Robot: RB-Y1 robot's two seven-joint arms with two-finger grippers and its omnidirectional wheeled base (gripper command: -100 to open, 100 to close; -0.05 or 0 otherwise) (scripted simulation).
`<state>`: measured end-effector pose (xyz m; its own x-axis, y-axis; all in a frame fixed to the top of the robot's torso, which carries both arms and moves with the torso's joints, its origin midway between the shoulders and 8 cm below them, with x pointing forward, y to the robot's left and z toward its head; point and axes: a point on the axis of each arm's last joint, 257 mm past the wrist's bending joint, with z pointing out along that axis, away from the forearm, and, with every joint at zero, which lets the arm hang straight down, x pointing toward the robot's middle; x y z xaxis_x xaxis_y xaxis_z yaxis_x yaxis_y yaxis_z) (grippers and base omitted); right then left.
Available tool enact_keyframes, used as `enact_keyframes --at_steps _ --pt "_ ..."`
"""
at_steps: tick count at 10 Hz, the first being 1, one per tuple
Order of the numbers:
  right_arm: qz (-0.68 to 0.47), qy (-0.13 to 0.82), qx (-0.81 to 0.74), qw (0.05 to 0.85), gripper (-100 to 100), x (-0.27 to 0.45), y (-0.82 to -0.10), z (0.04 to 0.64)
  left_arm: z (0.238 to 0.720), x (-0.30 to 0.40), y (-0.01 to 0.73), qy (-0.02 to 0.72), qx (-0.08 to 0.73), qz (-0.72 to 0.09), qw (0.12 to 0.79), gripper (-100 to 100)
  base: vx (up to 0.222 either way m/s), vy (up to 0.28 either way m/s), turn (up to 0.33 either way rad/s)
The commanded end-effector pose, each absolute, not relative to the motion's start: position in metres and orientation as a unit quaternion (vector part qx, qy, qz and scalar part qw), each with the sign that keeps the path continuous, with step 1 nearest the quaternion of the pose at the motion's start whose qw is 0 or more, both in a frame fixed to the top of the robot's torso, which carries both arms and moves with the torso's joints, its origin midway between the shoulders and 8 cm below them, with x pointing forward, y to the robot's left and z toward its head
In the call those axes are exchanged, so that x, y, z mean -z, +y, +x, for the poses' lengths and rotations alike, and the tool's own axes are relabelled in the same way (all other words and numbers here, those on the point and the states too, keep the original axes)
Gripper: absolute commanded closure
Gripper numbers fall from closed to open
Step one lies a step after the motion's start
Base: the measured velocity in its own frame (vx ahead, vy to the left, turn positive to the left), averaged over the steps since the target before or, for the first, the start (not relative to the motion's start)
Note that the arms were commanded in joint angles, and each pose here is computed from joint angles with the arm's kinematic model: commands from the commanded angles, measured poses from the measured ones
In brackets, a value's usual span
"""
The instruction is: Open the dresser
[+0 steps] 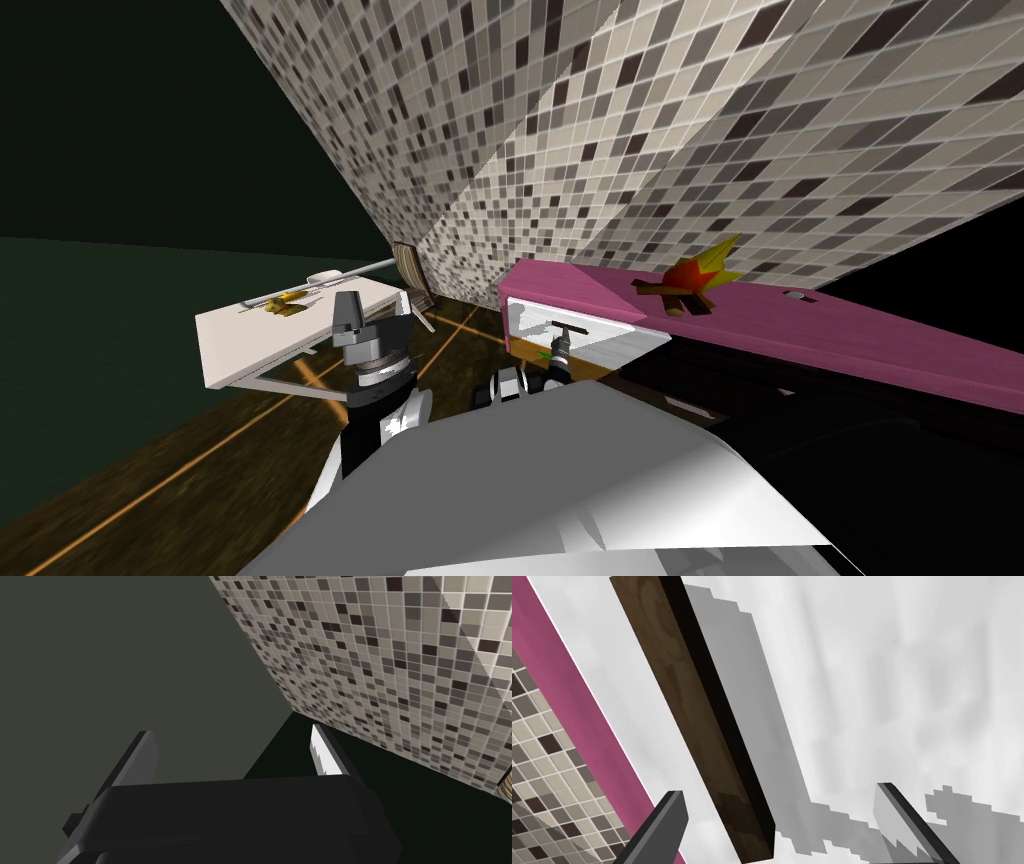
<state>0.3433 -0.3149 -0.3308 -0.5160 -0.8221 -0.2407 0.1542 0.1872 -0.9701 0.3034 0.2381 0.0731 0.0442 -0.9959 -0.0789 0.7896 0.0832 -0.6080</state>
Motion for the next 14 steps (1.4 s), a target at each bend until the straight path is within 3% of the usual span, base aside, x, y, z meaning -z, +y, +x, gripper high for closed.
enact_keyframes --at_steps 1,7,8,14 --pt "-0.267 0.627 0.605 0.411 -100 0.325 -0.302 0.340 0.303 -0.073 0.238 0.249 0.645 -0.207 0.692 0 0.047 0.006 0.039" --pt "-0.262 0.623 0.612 0.410 -100 0.317 -0.283 0.343 0.303 -0.073 0.238 0.250 0.645 -0.207 0.692 0 0.037 -0.019 0.007" --pt "-0.263 0.623 0.612 0.410 100 0.316 -0.283 0.344 0.303 -0.073 0.238 0.250 0.645 -0.207 0.692 0 0.004 -0.008 0.001" --pt "-0.259 0.618 0.617 0.412 100 0.306 -0.280 0.342 0.303 -0.073 0.238 0.249 0.645 -0.207 0.692 0 -0.137 0.078 -0.006"
